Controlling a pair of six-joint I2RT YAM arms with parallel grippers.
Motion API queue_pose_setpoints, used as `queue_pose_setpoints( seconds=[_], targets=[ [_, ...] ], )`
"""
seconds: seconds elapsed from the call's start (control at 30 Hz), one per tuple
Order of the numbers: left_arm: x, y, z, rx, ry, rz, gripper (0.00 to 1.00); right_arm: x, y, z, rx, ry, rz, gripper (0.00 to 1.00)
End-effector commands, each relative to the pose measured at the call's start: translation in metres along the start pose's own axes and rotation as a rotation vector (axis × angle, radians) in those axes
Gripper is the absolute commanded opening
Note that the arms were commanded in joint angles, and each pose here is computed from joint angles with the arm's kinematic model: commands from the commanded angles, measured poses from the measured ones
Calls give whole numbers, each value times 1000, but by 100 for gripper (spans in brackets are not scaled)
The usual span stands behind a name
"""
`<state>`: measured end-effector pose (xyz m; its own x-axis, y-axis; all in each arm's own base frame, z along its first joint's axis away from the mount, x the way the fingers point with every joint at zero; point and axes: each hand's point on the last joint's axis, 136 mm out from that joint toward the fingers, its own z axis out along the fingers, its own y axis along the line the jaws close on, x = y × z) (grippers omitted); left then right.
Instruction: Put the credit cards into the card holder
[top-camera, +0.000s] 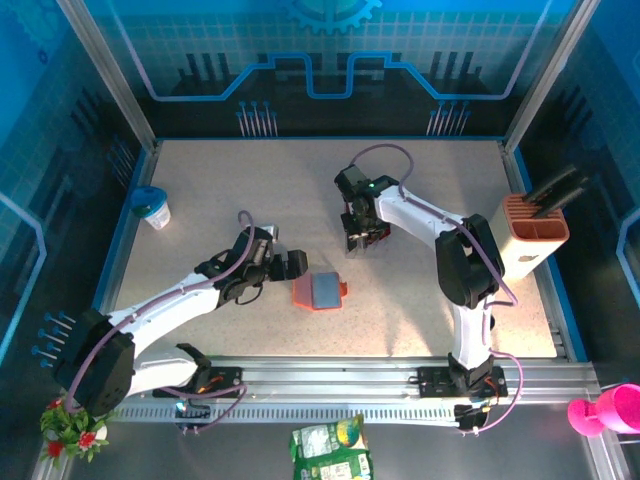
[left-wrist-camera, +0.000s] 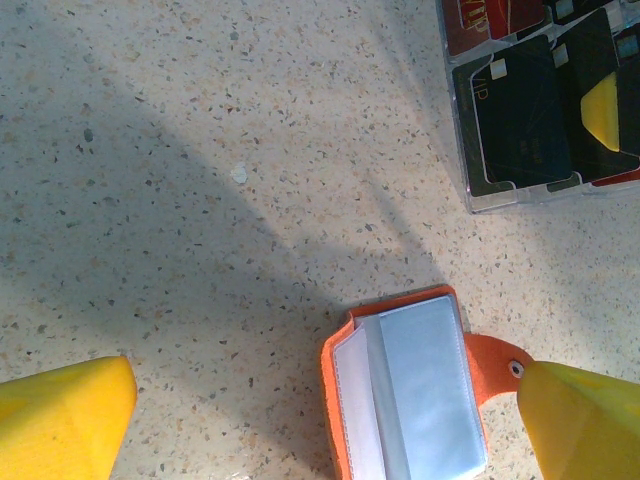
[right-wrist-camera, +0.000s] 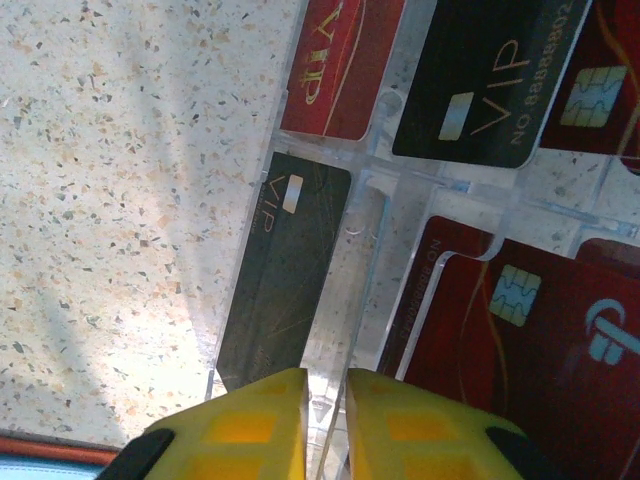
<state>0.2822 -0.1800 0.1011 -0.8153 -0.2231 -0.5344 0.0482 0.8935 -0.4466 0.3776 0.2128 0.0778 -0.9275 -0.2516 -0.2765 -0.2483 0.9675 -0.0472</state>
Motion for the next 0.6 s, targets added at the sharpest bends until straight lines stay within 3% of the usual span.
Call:
queue_pose_setpoints(
  seconds=[0.0, 0.23, 0.57],
  targets=[
    [5, -3, 1, 22, 13, 17, 99, 0, 1, -5, 16, 9, -16, 16],
    [6, -3, 1, 20, 15, 20, 99, -6, -2, -15, 25, -16, -20, 16],
    [4, -4, -1, 22, 16, 30, 99, -13, 0, -30, 8, -47, -24, 0]
  ],
)
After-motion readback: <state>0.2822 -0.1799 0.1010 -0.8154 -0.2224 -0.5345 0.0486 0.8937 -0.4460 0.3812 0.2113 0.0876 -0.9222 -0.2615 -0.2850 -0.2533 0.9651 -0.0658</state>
